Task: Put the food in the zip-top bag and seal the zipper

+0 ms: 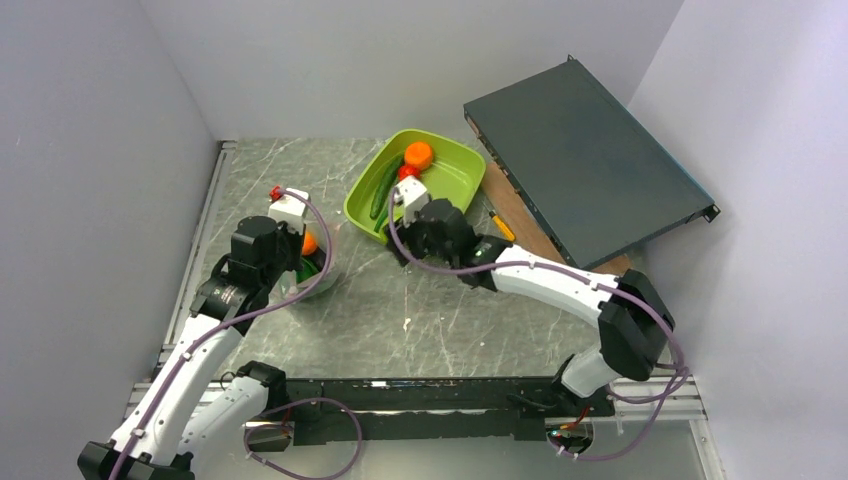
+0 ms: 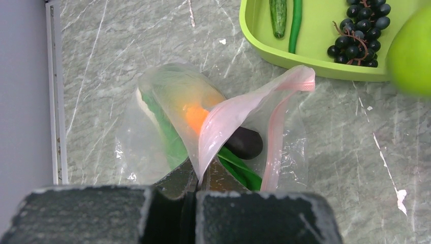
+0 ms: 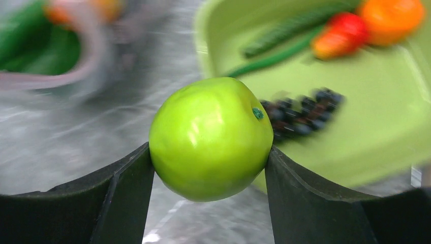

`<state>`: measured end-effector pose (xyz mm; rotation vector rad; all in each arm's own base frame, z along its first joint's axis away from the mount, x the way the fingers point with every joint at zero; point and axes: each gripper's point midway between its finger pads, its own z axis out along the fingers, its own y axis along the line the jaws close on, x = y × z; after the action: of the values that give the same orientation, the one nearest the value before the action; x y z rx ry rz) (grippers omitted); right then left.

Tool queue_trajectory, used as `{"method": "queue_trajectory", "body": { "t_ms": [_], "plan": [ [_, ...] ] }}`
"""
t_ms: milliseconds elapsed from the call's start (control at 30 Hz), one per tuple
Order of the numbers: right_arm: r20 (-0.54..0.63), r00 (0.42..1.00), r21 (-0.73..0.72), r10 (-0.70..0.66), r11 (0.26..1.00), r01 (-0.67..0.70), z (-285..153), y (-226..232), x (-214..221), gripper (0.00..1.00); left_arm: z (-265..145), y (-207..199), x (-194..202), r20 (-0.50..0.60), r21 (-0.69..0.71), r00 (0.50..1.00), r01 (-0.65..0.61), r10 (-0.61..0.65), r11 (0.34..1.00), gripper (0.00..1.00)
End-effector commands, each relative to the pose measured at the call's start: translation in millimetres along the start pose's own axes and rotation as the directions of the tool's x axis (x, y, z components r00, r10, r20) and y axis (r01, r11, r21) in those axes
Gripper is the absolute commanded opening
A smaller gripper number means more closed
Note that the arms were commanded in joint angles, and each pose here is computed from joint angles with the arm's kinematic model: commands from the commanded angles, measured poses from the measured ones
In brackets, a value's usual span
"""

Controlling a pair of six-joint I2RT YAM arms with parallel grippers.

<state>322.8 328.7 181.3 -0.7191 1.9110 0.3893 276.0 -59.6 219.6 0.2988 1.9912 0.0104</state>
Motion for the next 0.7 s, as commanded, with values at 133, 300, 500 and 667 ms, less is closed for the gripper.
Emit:
{"method": "queue_trajectory", "body": {
  "t_ms": [133,300,500,667],
  "plan": [
    [0.252,0.966,-0.469,0.065,0.881,0.063,-52.5,141.3,-62.3,0.0,-5.8,0.9,-25.7,0.086,0.004,0.996,0.015,-0.015,1.0,0.0],
    [0.288,0.953,-0.486,0.094,0.872,0.061,-40.1,172.8,-67.9,0.0,-7.2,2.2,-26.3,0.095,-0.003,0.995,0.018,-0.018,1.0,0.0],
    [0.331,0.932,-0.477,0.151,0.879,0.027,-7.7,187.6,-78.5,0.0,-8.0,0.7,-27.0,0.097,0.007,0.995,0.018,-0.019,1.0,0.0],
    [0.377,0.909,-0.383,0.18,0.923,-0.024,27.5,183.4,-76.5,0.0,-9.1,2.2,-27.6,0.104,-0.001,0.994,0.019,-0.018,1.0,0.0]
  ]
}}
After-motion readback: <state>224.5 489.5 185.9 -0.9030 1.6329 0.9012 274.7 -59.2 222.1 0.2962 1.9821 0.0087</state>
